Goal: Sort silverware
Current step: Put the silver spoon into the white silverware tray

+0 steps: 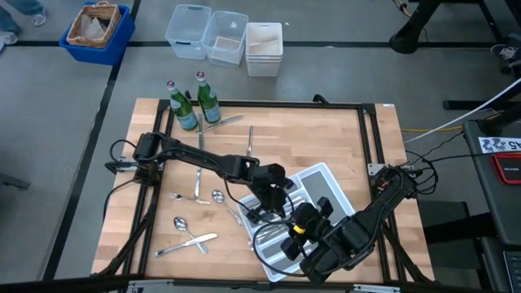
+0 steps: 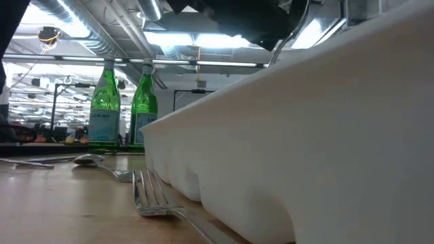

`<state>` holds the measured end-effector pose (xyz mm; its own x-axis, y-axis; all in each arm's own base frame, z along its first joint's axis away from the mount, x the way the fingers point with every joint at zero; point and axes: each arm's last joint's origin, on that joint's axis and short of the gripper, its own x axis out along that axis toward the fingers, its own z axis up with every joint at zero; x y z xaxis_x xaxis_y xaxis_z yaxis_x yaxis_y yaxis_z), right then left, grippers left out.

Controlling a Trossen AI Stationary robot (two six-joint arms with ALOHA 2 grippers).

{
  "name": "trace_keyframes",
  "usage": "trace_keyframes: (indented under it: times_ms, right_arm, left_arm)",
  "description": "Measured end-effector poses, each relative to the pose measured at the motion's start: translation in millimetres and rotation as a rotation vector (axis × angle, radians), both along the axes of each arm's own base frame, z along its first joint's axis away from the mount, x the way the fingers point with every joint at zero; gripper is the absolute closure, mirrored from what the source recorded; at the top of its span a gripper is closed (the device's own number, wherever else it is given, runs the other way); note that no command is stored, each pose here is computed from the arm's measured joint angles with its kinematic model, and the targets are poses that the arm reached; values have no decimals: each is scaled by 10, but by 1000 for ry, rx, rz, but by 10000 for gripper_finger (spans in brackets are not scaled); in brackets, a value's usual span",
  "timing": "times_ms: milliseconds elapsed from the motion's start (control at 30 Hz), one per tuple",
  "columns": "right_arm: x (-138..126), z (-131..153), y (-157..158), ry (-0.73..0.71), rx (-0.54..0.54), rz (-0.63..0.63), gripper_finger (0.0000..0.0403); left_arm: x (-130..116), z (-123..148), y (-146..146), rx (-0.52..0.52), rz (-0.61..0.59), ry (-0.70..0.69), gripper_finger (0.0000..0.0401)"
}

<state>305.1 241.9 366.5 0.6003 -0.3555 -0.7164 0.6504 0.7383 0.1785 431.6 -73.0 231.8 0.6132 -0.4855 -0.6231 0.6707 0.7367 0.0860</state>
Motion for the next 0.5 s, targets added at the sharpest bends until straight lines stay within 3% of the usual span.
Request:
trace_keyframes:
  times_ms: [500]
  right_arm:
    - [3, 1, 3, -5, 6, -3, 260]
  left_arm:
    - [181, -331, -7, 24, 25, -33, 370]
